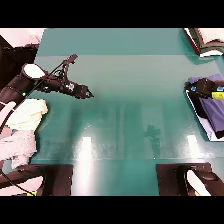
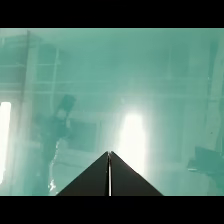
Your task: Fold the shirts.
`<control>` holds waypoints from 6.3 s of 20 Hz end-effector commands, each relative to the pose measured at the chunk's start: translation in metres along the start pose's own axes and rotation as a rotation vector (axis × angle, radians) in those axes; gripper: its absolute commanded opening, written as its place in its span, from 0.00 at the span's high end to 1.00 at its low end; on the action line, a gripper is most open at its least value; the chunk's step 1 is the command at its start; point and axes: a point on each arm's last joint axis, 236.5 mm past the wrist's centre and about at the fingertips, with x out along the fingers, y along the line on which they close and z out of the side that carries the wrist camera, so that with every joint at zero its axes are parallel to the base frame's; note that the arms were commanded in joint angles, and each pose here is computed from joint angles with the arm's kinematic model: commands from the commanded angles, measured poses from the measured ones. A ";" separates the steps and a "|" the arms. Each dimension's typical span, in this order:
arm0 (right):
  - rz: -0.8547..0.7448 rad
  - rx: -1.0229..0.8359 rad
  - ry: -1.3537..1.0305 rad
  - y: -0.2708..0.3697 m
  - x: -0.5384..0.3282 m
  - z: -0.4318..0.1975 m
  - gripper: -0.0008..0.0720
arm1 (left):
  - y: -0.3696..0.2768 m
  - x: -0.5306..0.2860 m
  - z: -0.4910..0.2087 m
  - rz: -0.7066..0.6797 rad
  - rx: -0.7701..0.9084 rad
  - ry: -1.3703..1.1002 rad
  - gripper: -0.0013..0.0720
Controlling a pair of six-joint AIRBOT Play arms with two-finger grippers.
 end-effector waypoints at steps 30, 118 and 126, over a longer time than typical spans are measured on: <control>0.005 -0.002 0.055 0.002 -0.001 -0.013 0.96 | 0.199 -0.219 -0.082 0.925 -0.216 0.008 0.08; 0.258 -0.055 0.502 0.007 0.245 -0.118 0.35 | -0.015 -0.109 -0.067 0.454 0.198 0.128 0.95; 0.238 -0.066 0.468 0.002 0.252 -0.113 0.37 | -0.015 -0.109 -0.066 0.454 0.199 0.126 0.95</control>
